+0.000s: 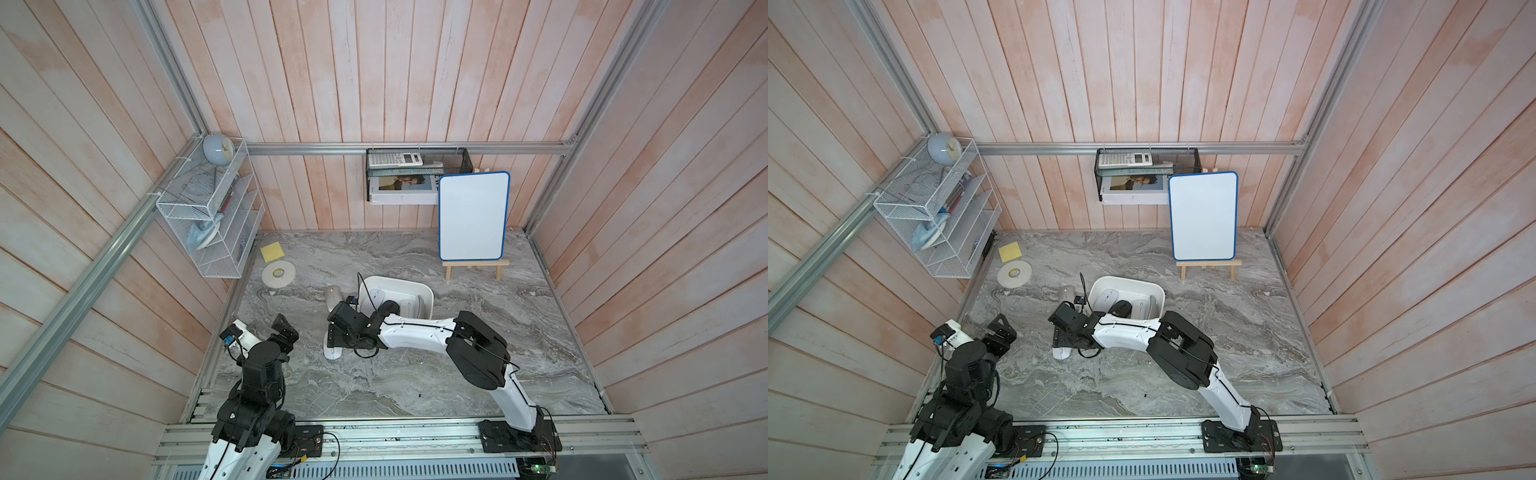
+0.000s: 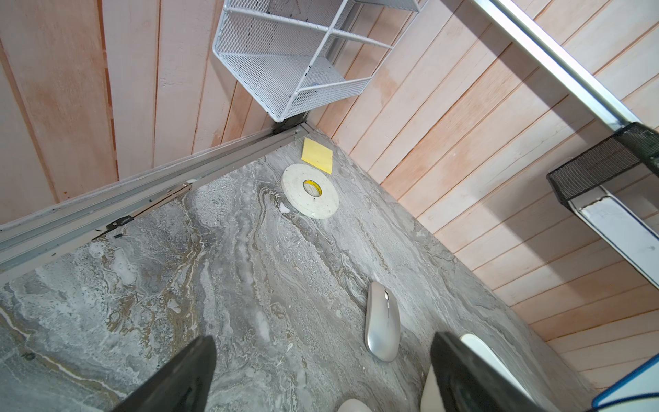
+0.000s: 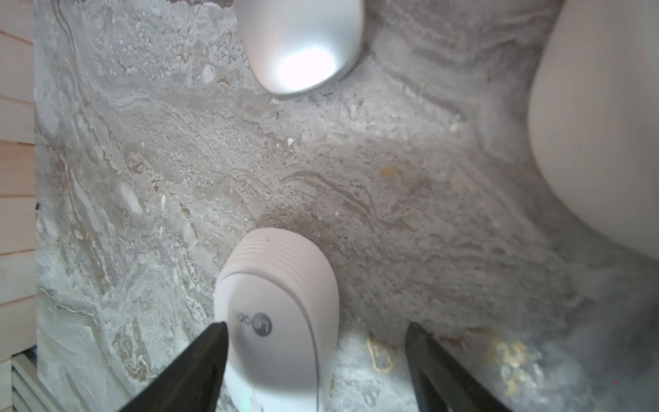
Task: Take out the mouse from the storage box
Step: Place the mouse at the center of the board, then pick up the mouse from the storage box.
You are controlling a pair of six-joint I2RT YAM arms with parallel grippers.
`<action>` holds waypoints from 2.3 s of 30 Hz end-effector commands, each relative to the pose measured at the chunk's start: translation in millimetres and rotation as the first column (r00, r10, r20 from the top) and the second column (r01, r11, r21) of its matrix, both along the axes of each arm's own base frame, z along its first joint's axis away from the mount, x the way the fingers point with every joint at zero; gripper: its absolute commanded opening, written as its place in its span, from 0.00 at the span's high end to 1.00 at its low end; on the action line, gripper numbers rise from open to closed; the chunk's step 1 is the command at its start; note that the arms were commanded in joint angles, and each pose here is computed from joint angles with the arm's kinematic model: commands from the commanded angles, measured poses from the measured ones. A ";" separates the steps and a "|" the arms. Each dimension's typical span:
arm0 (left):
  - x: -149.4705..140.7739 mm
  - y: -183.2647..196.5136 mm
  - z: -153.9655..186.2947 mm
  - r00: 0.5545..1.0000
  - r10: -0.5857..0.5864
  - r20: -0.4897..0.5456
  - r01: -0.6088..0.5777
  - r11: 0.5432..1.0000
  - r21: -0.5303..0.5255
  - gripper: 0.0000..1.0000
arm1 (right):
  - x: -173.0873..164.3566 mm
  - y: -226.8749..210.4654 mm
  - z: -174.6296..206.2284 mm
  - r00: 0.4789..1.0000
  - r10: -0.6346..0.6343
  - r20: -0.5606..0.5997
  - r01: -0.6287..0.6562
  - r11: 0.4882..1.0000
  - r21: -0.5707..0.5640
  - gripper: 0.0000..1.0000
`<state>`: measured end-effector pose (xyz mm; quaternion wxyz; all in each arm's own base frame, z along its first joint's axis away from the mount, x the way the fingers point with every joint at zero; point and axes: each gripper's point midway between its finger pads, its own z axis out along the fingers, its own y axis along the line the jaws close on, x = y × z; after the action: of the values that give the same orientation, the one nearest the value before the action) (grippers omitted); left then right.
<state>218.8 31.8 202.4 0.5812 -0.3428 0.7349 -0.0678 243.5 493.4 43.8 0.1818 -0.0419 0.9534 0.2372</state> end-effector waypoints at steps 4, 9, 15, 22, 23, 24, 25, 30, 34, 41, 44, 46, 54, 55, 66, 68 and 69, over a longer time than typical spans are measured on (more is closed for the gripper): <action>-2.9 3.0 8.8 1.000 0.013 0.018 -0.013 1.000 -0.004 0.00 | -1.9 -17.4 20.0 0.998 -0.031 0.053 0.034 0.998 -0.054 0.10; -2.2 3.5 7.6 1.000 0.016 0.015 -0.016 1.000 0.002 0.00 | -3.7 -33.0 23.0 0.997 -0.046 0.065 0.053 0.992 -0.111 0.03; -1.2 2.6 7.4 1.000 0.012 0.012 -0.012 1.000 0.003 0.00 | -5.5 -51.6 32.7 0.995 -0.032 0.099 0.049 0.984 -0.169 0.03; -1.6 2.5 9.5 1.000 0.009 0.012 -0.009 1.000 0.007 0.00 | -9.3 -63.3 29.3 0.994 -0.046 0.104 0.065 0.980 -0.187 0.03; -1.7 2.4 9.9 1.000 0.008 0.012 -0.008 1.000 0.006 0.00 | -8.4 -63.6 30.2 0.993 -0.046 0.107 0.066 0.980 -0.187 0.03; -1.3 1.9 10.0 1.000 0.005 0.013 -0.005 1.000 0.004 0.00 | -8.6 -63.4 30.5 0.993 -0.046 0.108 0.065 0.980 -0.186 0.02; -0.9 0.9 10.3 1.000 0.000 0.015 0.000 1.000 0.002 0.00 | -9.0 -63.3 30.6 0.993 -0.044 0.106 0.063 0.981 -0.185 0.02; 3.8 -3.0 7.8 1.000 -0.017 -0.004 0.017 1.000 0.006 0.00 | -11.7 -63.5 33.3 0.994 -0.025 0.103 0.044 0.981 -0.187 0.03; 12.0 -14.3 5.3 0.997 -0.076 -0.022 0.076 0.997 0.005 0.00 | -7.4 -64.5 57.1 0.986 0.007 0.165 0.024 0.983 -0.182 0.02; 32.0 -40.8 -4.6 0.977 -0.205 -0.059 0.205 0.979 -0.006 0.00 | 14.3 -118.6 113.4 0.921 -0.078 0.382 0.171 0.961 -0.216 0.02; 44.9 -62.0 -11.6 0.950 -0.302 -0.079 0.301 0.953 -0.035 0.00 | 17.4 -149.9 124.9 0.895 -0.096 0.436 0.217 0.947 -0.237 0.03; 54.5 -76.0 -17.3 0.928 -0.355 -0.115 0.350 0.934 -0.068 0.00 | 17.9 -170.1 128.7 0.883 -0.104 0.457 0.243 0.935 -0.257 0.02; 72.2 -152.8 -11.7 0.799 -0.552 -0.238 0.550 0.831 -0.079 0.00 | 22.4 -253.2 125.8 0.863 -0.196 0.465 0.344 0.903 -0.258 0.02; 72.2 -164.9 -13.2 0.778 -0.574 -0.255 0.575 0.814 -0.077 0.00 | 21.4 -263.0 125.5 0.860 -0.202 0.468 0.349 0.902 -0.253 0.02; 77.9 -271.6 -17.2 0.611 -0.699 -0.373 0.725 0.683 -0.091 0.00 | 9.2 -367.4 122.6 0.802 -0.287 0.524 0.461 0.856 -0.236 0.02; 79.7 -288.8 -20.0 0.584 -0.712 -0.390 0.742 0.663 -0.101 0.00 | 8.2 -384.0 123.0 0.787 -0.302 0.538 0.485 0.842 -0.236 0.02; 80.4 -297.6 -22.5 0.569 -0.719 -0.399 0.750 0.653 -0.106 0.00 | 7.8 -391.6 121.9 0.782 -0.310 0.541 0.495 0.836 -0.236 0.02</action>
<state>298.4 -252.8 180.6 0.3565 0.0005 0.9113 -0.2061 251.8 119.8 166.1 0.4405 0.0812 0.8939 0.0173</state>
